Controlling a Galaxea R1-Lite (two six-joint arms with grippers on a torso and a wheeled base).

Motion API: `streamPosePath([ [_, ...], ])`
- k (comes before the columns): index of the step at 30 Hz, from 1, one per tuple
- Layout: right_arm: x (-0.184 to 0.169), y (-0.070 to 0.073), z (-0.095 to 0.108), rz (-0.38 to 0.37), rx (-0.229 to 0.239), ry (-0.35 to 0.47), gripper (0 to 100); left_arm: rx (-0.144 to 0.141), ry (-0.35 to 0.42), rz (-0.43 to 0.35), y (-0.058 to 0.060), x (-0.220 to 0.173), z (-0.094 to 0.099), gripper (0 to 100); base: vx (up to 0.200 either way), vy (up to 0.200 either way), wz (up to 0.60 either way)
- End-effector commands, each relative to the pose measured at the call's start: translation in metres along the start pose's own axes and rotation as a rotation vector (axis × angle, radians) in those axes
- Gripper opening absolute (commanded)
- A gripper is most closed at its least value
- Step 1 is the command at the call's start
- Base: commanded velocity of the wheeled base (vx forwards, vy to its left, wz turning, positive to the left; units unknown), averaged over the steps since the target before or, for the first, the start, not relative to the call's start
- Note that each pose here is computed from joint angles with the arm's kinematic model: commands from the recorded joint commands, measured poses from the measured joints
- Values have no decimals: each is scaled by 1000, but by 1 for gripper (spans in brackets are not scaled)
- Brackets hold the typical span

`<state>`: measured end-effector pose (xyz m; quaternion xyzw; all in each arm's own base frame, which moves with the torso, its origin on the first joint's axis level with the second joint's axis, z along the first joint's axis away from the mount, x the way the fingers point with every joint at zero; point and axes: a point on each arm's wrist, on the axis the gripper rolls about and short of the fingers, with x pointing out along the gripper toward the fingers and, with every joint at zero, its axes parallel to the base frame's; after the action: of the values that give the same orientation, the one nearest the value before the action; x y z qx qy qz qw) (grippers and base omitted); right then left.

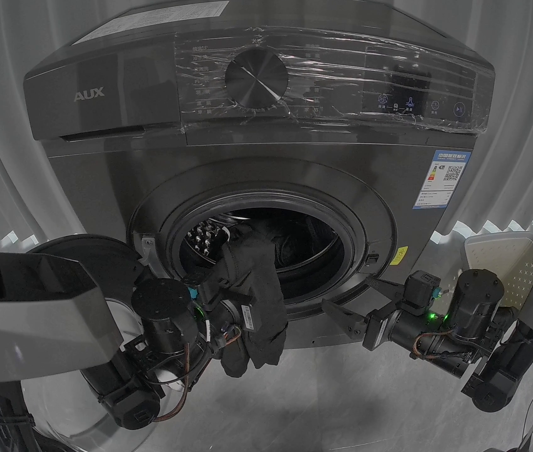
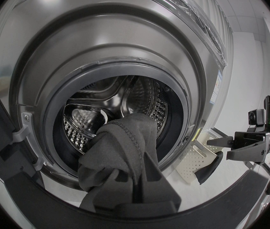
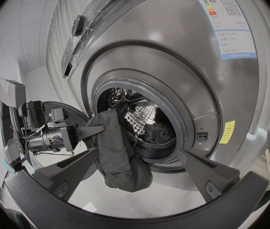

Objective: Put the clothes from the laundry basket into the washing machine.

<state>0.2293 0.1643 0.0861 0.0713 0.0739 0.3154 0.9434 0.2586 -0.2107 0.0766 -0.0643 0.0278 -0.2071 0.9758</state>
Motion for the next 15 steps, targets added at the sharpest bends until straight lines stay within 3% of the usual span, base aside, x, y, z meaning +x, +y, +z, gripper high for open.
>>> streamPosePath([
  [1,0,1,0,3,0,-2,100,6,-1,-2,-2,5,-4,0,0,0,0],
  [4,0,2,0,6,-1,-3,100,4,-5,-4,-1,14,-7,0,0,0,0],
  [8,-1,1,-1,4,-1,1,100,54,-9,14,3,33,-19,0,0,0,0],
  [11,-2,2,0,4,-1,0,100,30,-15,-22,0,39,-20,0,0,0,0],
  [15,-2,1,-1,4,-1,1,100,-15,-96,-66,-4,76,-24,0,0,0,0],
])
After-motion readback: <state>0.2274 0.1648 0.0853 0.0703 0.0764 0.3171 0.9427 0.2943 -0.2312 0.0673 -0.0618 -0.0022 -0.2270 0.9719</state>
